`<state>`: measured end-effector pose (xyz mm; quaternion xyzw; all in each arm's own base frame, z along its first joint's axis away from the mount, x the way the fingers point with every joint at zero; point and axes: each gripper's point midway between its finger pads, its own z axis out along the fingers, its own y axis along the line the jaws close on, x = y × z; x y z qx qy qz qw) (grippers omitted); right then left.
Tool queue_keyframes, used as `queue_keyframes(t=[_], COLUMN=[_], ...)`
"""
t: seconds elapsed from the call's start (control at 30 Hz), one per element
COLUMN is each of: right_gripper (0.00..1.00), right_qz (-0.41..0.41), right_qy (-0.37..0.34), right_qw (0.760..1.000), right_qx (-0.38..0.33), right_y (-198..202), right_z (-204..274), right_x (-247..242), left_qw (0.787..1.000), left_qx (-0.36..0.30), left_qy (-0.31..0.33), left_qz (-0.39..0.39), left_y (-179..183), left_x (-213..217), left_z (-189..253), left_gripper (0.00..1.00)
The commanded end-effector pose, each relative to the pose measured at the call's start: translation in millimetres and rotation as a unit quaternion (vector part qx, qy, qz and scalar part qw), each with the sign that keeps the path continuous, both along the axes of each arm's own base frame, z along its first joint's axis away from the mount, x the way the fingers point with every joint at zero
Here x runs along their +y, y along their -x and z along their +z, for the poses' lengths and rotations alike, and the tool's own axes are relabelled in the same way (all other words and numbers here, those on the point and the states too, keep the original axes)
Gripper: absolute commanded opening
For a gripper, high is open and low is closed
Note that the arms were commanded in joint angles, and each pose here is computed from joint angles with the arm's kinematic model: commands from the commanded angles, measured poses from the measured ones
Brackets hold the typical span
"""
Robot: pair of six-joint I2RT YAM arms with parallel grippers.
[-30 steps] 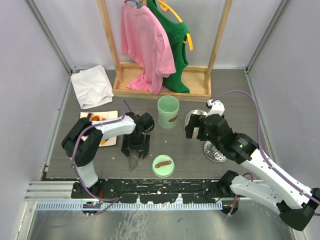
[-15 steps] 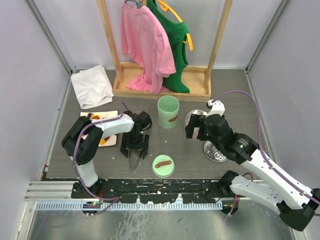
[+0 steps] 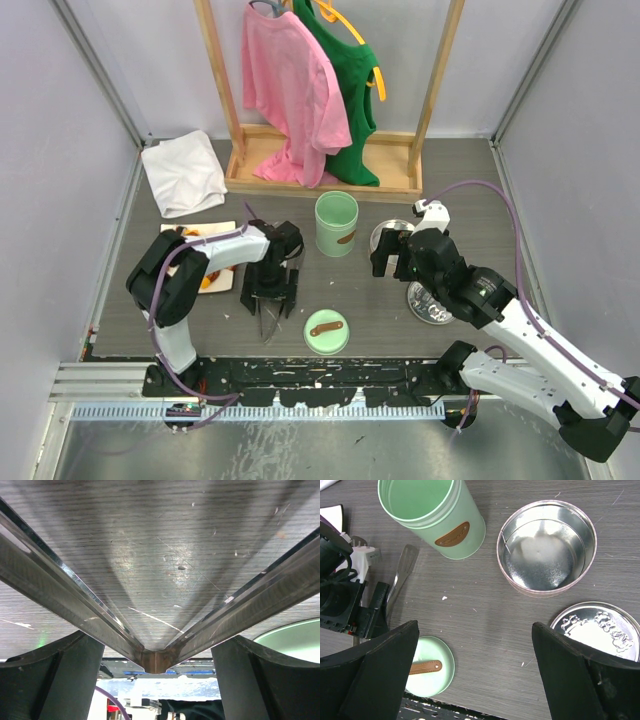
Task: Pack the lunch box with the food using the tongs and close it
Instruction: Pick up the clamp at the center of the board.
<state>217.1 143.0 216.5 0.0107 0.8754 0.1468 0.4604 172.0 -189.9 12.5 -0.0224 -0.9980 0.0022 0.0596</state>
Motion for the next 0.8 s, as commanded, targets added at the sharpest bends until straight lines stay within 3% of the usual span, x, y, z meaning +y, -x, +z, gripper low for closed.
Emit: queue_keyframes(t=[0.0, 0.3, 0.57, 0.77], right_gripper=[1.0, 1.0, 1.0, 1.0], right_qz=[-0.01, -0.008, -0.009, -0.011], right_qy=[-0.016, -0.017, -0.023, -0.022], right_qw=[1.0, 1.0, 1.0, 0.999], right_qx=[-0.021, -0.02, -0.02, -0.023], right_y=[-8, -7, -6, -6], right_z=[10, 10, 10, 12], right_x=[2, 3, 3, 2], left_qw=[0.997, 0.995, 0.997, 0.997], left_qx=[-0.073, -0.098, -0.068, -0.07], left_qy=[-0.02, -0.016, -0.027, -0.02], left_qz=[0.003, 0.02, 0.01, 0.012], left_y=[-33, -41, -31, -26], left_x=[5, 7, 10, 12], left_z=[-15, -5, -19, -21], left_gripper=[0.84, 0.81, 0.76, 0.6])
